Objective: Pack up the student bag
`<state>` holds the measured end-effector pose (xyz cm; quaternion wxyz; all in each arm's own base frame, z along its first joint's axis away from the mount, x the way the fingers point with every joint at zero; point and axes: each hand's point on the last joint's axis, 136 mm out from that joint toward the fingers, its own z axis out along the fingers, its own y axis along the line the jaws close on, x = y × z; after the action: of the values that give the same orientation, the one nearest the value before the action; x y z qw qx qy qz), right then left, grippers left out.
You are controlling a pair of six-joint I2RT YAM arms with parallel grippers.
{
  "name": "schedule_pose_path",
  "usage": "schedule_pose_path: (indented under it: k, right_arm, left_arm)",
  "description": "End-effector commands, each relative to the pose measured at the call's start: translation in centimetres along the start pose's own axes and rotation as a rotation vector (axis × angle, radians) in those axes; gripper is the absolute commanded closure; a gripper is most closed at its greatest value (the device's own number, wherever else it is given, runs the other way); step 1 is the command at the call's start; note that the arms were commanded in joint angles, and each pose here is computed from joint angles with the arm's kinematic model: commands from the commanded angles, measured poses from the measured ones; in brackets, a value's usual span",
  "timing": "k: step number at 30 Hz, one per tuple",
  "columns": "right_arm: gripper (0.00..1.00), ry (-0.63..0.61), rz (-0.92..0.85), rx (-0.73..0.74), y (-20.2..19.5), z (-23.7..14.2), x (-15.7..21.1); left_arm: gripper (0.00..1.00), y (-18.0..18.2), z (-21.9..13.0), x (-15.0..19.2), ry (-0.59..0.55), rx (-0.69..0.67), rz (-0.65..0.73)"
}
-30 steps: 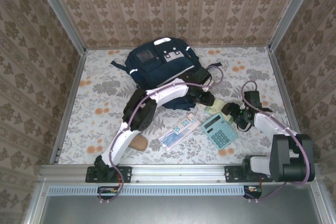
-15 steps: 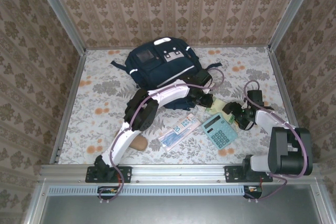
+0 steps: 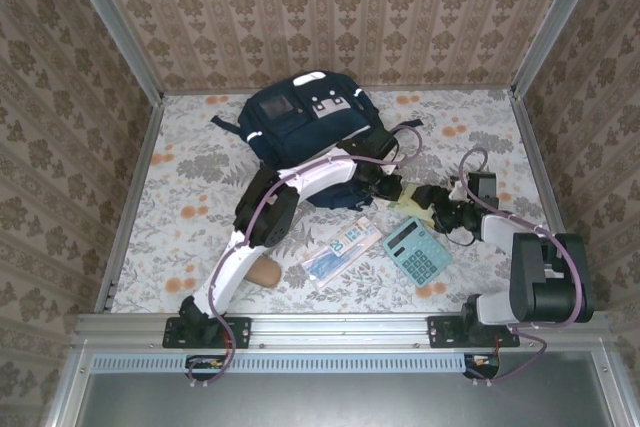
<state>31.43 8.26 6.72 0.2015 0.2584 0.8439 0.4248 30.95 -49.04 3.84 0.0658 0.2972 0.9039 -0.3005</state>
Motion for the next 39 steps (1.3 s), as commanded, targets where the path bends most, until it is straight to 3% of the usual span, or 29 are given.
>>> schedule_pose_path:
  k: [1,7,11,15,18,22,26,33,39]
  right_arm:
    - [0.31,0.007,-0.097,-0.158,4.2,-1.0,-0.2]
    - [0.33,-0.013,-0.055,-0.020,1.4,-1.1,-0.8]
    - [0.52,-0.040,-0.012,0.010,0.3,-1.3,-1.7]
    - [0.79,-0.046,-0.007,0.010,0.4,-1.4,-1.8]
    - [0.99,-0.058,-0.003,0.008,0.6,-1.9,-1.8]
    - [1.00,-0.103,-0.012,-0.001,1.4,-3.3,-2.2]
    - [1.00,-0.175,-0.027,-0.021,2.8,-5.0,-2.8]
    - [1.00,-0.223,-0.046,-0.072,5.1,-6.8,-2.8]
    - [1.00,-0.221,-0.035,-0.116,6.2,-7.4,-2.0]
  left_arm:
    - [0.88,1.0,2.1,3.7,0.128,-0.012,-0.002]
    - [0.88,1.4,1.8,3.5,0.126,-0.016,0.005]
    - [0.88,1.4,1.9,3.6,0.128,-0.014,0.002]
    - [0.87,1.3,1.5,3.2,0.115,-0.017,0.003]
    - [0.80,0.7,0.0,2.0,0.088,-0.019,0.006]
    - [0.63,-1.8,-4.6,-1.1,-0.028,-0.030,0.052]
    - [0.54,-2.8,-9.7,-3.9,-0.145,-0.074,0.088]
    - [0.54,-0.4,-15.5,-5.6,-0.225,-0.164,0.137]
    - [0.51,6.5,-17.0,-5.7,-0.204,-0.561,0.257]
